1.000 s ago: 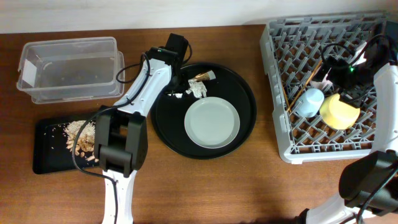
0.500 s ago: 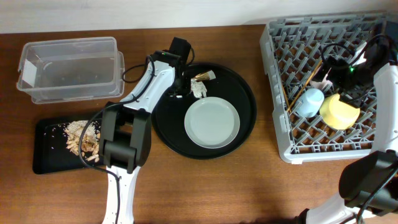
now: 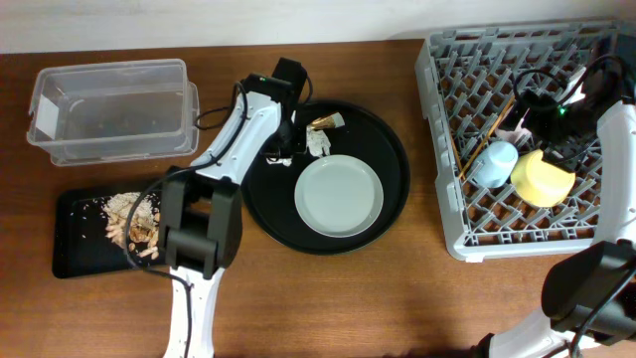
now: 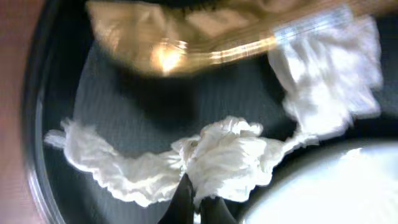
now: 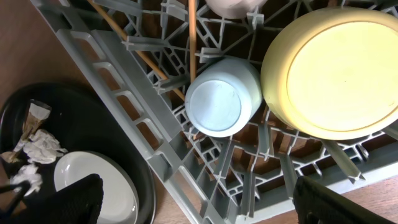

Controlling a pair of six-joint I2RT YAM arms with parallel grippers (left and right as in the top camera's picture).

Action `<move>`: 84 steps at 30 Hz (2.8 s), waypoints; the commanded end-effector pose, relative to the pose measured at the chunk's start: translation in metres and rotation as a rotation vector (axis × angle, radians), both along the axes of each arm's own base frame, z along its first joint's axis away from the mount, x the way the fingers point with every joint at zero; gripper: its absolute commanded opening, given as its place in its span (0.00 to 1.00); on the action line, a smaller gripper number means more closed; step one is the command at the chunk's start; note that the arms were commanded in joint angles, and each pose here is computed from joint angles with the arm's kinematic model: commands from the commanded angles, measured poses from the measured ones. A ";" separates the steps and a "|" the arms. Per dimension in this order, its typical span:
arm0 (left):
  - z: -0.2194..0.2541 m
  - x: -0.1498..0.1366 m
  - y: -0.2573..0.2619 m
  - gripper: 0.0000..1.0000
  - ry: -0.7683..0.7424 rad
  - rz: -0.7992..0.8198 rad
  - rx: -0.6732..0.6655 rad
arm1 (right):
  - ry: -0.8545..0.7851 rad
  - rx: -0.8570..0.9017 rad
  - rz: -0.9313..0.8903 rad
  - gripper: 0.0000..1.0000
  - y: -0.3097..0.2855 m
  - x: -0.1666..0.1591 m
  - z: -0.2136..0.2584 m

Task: Sort waste into correct bins and load items into the dishwasher rack
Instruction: 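Carry the tissue to the clear plastic bin and drop it, then move the left gripper back and grasp the remaining tissue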

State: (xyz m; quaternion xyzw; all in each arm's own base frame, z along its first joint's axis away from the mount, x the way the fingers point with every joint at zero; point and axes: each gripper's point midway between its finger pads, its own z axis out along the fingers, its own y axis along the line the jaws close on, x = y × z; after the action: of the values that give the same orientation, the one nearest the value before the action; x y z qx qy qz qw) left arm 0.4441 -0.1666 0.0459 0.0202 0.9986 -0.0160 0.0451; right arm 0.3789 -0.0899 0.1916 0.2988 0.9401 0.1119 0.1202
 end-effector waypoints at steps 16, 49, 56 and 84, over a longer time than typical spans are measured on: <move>0.194 0.058 0.184 0.00 -0.582 0.424 0.252 | -0.015 -0.011 -0.001 0.98 -0.002 0.000 0.006; 0.136 0.026 0.082 0.77 -0.211 0.124 -0.374 | -0.015 -0.011 -0.001 0.98 -0.002 0.000 0.006; 0.077 0.014 -0.014 0.57 -0.114 0.162 -0.235 | -0.015 -0.010 0.000 0.98 -0.001 0.000 0.006; -0.036 0.033 -0.045 0.43 -0.158 0.367 -0.002 | -0.015 -0.011 -0.001 0.98 -0.002 0.000 0.006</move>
State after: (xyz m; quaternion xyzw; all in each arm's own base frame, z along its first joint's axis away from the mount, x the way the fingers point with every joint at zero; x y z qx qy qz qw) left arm 0.4767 -0.2171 0.0330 -0.1430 0.9801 -0.0248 0.1354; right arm 0.3790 -0.0899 0.1916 0.2991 0.9399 0.1119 0.1204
